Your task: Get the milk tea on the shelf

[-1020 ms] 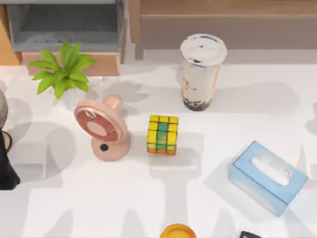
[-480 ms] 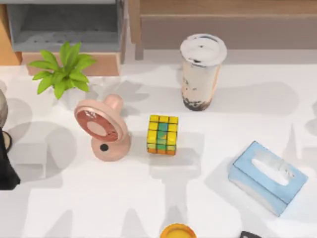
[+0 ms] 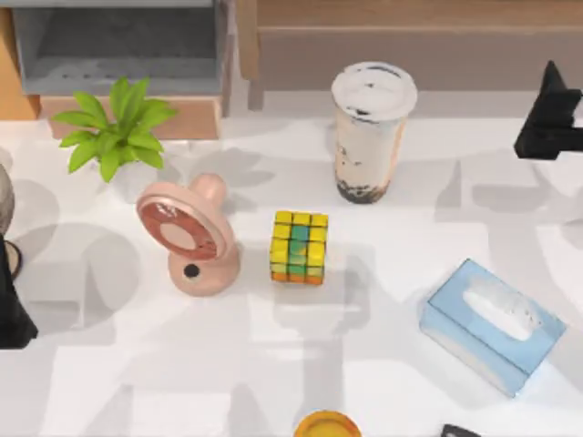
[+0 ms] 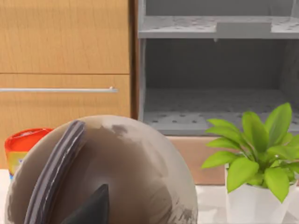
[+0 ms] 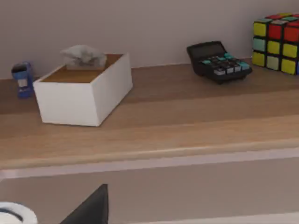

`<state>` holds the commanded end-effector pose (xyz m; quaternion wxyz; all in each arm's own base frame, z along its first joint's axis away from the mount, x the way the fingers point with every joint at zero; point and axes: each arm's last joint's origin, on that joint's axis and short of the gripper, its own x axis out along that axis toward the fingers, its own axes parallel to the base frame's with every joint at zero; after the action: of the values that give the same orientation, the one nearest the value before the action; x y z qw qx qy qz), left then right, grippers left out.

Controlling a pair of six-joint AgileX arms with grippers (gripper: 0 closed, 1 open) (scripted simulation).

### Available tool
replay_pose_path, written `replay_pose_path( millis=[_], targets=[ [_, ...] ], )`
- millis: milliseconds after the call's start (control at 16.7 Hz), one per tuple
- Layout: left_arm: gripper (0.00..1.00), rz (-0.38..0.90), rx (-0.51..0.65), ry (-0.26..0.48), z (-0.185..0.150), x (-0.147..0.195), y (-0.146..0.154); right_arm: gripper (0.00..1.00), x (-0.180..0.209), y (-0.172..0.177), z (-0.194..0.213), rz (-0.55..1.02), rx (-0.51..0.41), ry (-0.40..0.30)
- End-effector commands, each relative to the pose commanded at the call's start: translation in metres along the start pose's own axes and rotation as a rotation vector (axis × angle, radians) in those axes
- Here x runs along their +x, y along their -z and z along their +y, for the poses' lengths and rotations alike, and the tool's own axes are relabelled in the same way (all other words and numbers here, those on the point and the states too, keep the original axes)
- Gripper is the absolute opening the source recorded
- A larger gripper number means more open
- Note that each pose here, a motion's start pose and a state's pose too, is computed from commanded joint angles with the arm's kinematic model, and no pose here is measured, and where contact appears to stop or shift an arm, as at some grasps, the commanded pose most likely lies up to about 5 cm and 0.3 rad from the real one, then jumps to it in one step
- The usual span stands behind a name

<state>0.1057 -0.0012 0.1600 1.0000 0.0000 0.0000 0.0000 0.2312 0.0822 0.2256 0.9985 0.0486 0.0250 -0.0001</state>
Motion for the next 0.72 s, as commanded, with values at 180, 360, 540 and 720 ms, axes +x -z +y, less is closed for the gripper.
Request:
replay_pose_path(
  millis=[180,360,540,720],
  targets=[
    [1.00,0.000,0.000,0.000,0.000,0.000,0.000,1.00,0.036,0.043,0.045,0.105,-0.037,0.012],
    [1.00,0.000,0.000,0.000,0.000,0.000,0.000,1.00,0.049,0.088,0.090,0.162,-0.080,0.022],
    [1.00,0.000,0.000,0.000,0.000,0.000,0.000,1.00,0.047,0.120,0.128,0.170,-0.106,0.027],
    [1.00,0.000,0.000,0.000,0.000,0.000,0.000,1.00,0.040,0.134,0.152,0.154,-0.109,0.027]
  ],
)
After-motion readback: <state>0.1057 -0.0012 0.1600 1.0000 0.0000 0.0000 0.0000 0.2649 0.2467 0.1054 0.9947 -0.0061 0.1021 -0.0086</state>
